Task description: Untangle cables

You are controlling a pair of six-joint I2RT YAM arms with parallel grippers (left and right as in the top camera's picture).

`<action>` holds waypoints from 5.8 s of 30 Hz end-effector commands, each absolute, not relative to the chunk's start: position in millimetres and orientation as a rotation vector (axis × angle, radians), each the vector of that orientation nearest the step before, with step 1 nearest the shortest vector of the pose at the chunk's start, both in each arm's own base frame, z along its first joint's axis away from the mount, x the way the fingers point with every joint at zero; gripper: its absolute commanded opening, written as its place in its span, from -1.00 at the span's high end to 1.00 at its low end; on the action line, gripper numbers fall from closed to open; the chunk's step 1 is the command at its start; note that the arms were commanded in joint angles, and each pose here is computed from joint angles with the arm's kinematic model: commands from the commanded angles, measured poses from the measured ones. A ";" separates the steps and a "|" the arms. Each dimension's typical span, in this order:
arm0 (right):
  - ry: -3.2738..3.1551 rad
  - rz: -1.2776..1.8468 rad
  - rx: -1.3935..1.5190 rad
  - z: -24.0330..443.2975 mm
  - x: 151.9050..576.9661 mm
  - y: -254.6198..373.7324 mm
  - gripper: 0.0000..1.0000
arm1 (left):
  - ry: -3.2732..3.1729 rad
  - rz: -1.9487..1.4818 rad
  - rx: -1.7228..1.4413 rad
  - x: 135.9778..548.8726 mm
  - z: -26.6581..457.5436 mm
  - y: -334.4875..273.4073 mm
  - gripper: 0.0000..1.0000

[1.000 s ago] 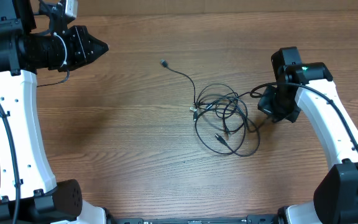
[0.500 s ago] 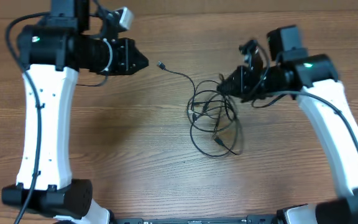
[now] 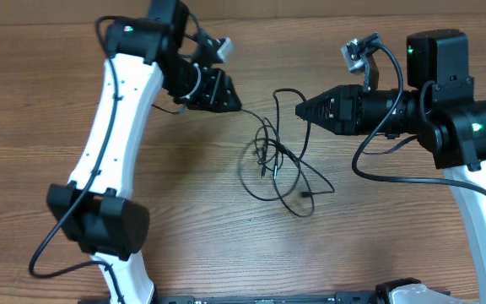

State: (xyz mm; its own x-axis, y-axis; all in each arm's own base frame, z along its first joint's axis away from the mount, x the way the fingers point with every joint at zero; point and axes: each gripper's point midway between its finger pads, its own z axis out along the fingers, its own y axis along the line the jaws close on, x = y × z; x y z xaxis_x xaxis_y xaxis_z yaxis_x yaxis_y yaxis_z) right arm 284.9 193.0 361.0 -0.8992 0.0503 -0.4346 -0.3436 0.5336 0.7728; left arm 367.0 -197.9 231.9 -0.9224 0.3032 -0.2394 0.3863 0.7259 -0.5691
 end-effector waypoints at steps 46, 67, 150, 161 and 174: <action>2.500 1.154 -0.011 342.3 288.2 174.8 0.93 | 2.735 -1.223 1.251 312.3 110.8 -319.1 -0.22; 2.506 1.127 0.002 340.0 289.8 172.2 0.92 | 3.063 -1.039 0.663 314.5 96.6 -359.2 -0.28; 2.509 1.000 -0.564 276.7 294.7 216.4 -0.55 | 2.416 -0.958 -0.325 363.7 370.3 -171.3 0.92; 2.491 0.984 -0.662 263.9 296.2 252.5 -0.44 | 2.403 -1.060 -0.825 364.2 365.4 -165.0 0.92; 2.627 0.753 -0.396 213.0 340.6 257.0 0.81 | 2.378 -1.177 -1.164 357.4 363.2 -169.0 0.92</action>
